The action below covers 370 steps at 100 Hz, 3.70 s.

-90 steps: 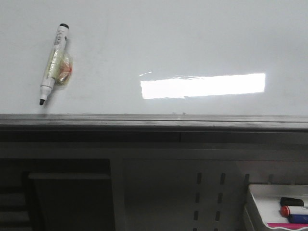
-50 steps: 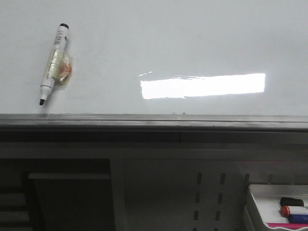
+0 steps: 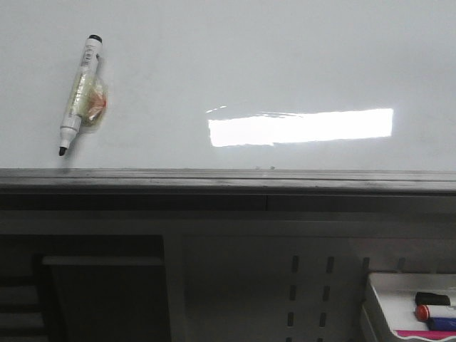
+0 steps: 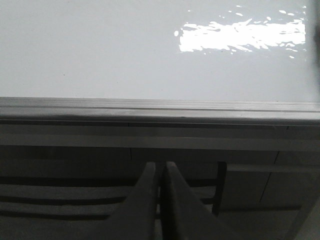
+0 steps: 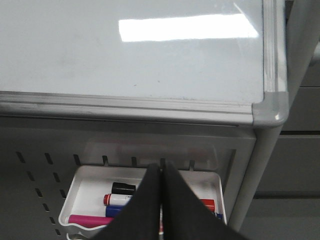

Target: Write number 4 on whiteboard

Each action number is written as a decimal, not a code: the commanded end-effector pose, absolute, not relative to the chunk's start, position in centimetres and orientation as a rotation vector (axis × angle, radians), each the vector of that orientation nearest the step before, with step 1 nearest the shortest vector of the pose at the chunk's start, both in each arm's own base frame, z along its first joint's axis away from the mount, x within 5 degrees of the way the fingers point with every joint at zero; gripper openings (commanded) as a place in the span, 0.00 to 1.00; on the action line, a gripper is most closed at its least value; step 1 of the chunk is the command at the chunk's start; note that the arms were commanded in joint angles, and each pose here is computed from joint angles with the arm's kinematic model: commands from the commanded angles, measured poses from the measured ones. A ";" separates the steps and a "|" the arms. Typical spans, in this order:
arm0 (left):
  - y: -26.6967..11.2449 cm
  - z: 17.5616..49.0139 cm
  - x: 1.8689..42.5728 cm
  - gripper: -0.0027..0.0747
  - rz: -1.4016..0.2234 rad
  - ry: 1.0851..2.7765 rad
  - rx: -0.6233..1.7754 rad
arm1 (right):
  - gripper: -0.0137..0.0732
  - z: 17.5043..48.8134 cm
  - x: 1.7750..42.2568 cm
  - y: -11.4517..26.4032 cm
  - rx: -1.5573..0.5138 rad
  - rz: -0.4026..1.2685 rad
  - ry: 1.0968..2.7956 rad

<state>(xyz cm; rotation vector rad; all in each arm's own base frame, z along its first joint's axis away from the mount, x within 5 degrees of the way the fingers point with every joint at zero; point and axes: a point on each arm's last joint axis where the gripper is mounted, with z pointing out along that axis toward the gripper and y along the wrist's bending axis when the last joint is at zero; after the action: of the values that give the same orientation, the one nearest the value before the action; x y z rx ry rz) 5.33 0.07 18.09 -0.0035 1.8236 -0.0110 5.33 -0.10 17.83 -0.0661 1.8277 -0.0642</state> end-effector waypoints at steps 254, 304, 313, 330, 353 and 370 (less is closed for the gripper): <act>-3.5 26.3 10.7 0.56 -0.251 1.462 0.252 | 0.08 23.9 12.5 0.6 0.135 0.177 2.060; -10.1 24.6 18.7 0.54 -0.438 1.724 0.381 | 0.08 25.2 12.5 2.5 -0.095 0.230 2.045; -10.8 24.4 20.1 0.54 -0.434 1.749 0.386 | 0.08 25.3 12.5 2.9 -0.122 0.247 2.042; -11.7 23.7 21.9 0.54 -0.427 1.801 0.385 | 0.08 25.3 12.4 3.1 -0.138 0.256 2.042; -11.5 22.3 22.5 0.48 -0.413 1.903 0.331 | 0.08 25.3 12.4 3.1 -0.138 0.256 2.042; -11.5 21.8 22.4 0.01 -0.395 1.943 0.359 | 0.08 25.6 12.4 3.1 -0.150 0.257 2.044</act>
<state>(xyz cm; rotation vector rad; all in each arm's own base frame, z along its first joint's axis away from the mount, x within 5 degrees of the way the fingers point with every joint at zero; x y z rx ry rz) 21.91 -11.32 20.56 0.3851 2.0023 -0.3770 11.75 3.05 23.77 -0.1452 2.1335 0.2648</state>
